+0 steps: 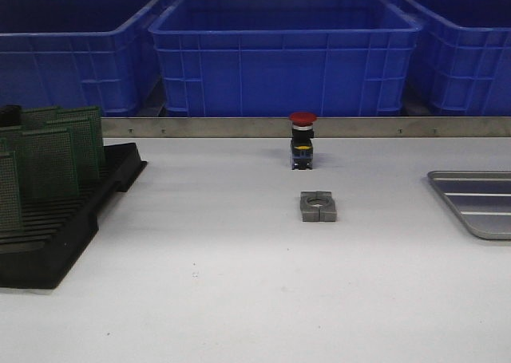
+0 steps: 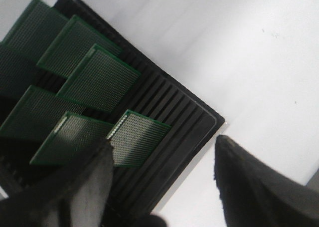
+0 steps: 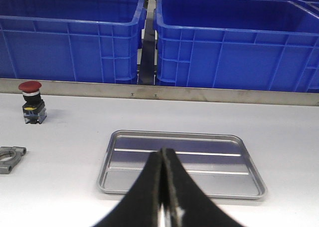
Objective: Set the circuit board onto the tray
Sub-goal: 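Move the left gripper down toward the green boards in the black rack, then grasp a green circuit board with the left gripper and lift it out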
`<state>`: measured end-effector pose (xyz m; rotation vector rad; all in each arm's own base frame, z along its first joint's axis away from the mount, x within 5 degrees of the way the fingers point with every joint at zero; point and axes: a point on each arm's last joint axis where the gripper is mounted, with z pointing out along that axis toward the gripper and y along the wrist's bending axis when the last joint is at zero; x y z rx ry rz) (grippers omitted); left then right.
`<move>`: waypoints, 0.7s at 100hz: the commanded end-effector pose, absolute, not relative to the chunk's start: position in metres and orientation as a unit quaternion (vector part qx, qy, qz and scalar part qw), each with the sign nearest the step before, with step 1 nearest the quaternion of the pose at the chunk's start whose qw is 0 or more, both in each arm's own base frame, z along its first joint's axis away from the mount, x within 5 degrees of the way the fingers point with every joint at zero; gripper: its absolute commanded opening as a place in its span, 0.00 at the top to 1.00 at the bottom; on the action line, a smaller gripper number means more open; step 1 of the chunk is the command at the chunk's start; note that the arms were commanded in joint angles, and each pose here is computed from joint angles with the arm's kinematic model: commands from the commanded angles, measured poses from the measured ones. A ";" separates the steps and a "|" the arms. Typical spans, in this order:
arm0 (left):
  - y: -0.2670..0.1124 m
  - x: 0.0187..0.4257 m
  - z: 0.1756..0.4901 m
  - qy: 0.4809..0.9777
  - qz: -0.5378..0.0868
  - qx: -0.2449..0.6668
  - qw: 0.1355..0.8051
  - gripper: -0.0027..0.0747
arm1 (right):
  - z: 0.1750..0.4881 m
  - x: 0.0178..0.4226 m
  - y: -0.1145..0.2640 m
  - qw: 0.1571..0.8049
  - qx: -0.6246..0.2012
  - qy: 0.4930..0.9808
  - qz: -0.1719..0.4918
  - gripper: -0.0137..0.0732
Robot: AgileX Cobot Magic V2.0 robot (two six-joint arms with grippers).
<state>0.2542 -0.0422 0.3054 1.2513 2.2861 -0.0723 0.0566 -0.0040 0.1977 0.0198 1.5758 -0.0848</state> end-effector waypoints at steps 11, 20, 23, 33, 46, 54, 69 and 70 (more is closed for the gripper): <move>-0.041 0.284 0.312 0.764 0.021 0.596 0.247 0.42 | 0.210 0.054 -0.003 0.743 0.003 0.667 -0.045 0.91; -0.038 0.297 0.301 0.750 0.039 0.624 0.217 0.42 | 0.210 0.054 -0.003 0.743 0.003 0.667 -0.045 0.91; -0.037 0.302 0.298 0.748 0.045 0.629 0.208 0.42 | 0.210 0.054 -0.003 0.743 0.003 0.667 -0.045 0.91; -0.033 0.313 0.287 0.746 0.055 0.639 0.181 0.42 | 0.210 0.054 -0.003 0.743 0.003 0.667 -0.045 0.91; -0.034 0.330 0.277 0.747 0.053 0.639 0.175 0.42 | 0.210 0.054 -0.003 0.743 0.003 0.667 -0.045 0.91; -0.035 0.339 0.270 0.748 0.048 0.640 0.169 0.42 | 0.210 0.054 -0.003 0.743 0.003 0.667 -0.045 0.91; -0.039 0.350 0.254 0.756 0.010 0.638 0.145 0.42 | 0.210 0.054 -0.003 0.743 0.003 0.667 -0.045 0.91; -0.039 0.350 0.254 0.756 0.008 0.638 0.145 0.42 | 0.210 0.054 -0.003 0.743 0.003 0.667 -0.045 0.91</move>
